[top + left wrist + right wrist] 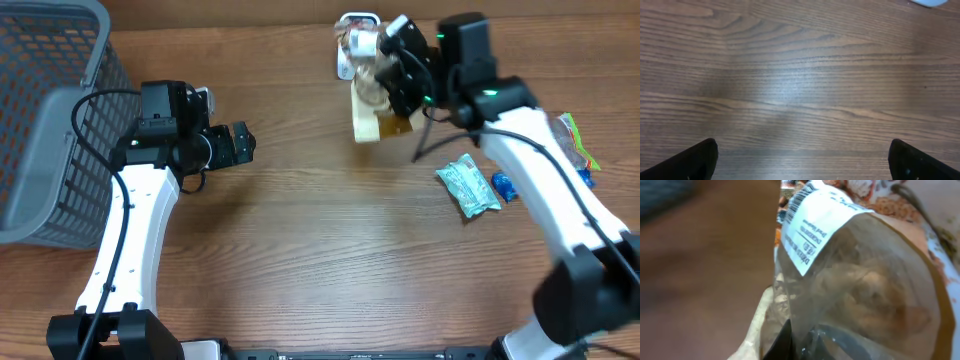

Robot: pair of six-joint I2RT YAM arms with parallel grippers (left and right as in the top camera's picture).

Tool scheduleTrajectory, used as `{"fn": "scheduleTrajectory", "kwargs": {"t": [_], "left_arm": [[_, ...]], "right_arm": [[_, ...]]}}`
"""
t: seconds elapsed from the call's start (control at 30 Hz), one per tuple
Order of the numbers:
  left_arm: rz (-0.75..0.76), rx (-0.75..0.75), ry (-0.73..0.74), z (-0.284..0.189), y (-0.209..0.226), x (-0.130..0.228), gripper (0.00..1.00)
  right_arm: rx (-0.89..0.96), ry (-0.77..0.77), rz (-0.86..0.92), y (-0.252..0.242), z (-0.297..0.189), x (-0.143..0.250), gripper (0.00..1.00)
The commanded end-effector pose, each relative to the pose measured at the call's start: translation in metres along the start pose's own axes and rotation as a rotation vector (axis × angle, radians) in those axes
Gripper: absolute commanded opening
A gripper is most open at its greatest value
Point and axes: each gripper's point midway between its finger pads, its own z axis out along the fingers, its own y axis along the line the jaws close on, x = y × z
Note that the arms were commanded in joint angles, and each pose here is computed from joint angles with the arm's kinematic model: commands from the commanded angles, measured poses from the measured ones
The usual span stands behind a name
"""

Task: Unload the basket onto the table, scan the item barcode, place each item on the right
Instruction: 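Hold the mushroom bag's barcode label against the white scanner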

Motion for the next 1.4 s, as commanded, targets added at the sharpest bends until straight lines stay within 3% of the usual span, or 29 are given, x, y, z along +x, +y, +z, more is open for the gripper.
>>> {"fn": "scheduleTrajectory", "kwargs": {"t": [0.0, 0.07, 0.23, 0.37, 0.7, 0.97, 1.37], "left_arm": [[0.033, 0.016, -0.017, -0.004, -0.006, -0.007, 1.0], [0.033, 0.016, -0.017, -0.004, -0.006, -0.007, 1.0], [0.033, 0.016, -0.017, -0.004, -0.006, -0.007, 1.0], [0.032, 0.015, -0.017, -0.004, -0.006, -0.007, 1.0], [0.033, 0.016, -0.017, -0.004, -0.006, -0.007, 1.0], [0.033, 0.016, -0.017, -0.004, -0.006, -0.007, 1.0], [0.032, 0.015, -0.017, -0.004, -0.006, -0.007, 1.0]], "right_arm": [[0.558, 0.103, -0.057, -0.079, 0.013, 0.013, 0.04], [0.77, 0.129, -0.171, -0.101, 0.011, 0.007, 0.04], [0.885, 0.234, -0.492, -0.114, 0.026, 0.002, 0.04], [1.036, 0.304, -0.649, -0.134, 0.037, 0.001, 0.04], [1.029, 0.346, -1.047, -0.128, 0.099, 0.01, 0.04], [0.983, 0.215, -1.123, -0.112, 0.128, 0.006, 0.04], [0.976, 0.179, -1.126, -0.117, 0.137, 0.013, 0.04]]}}
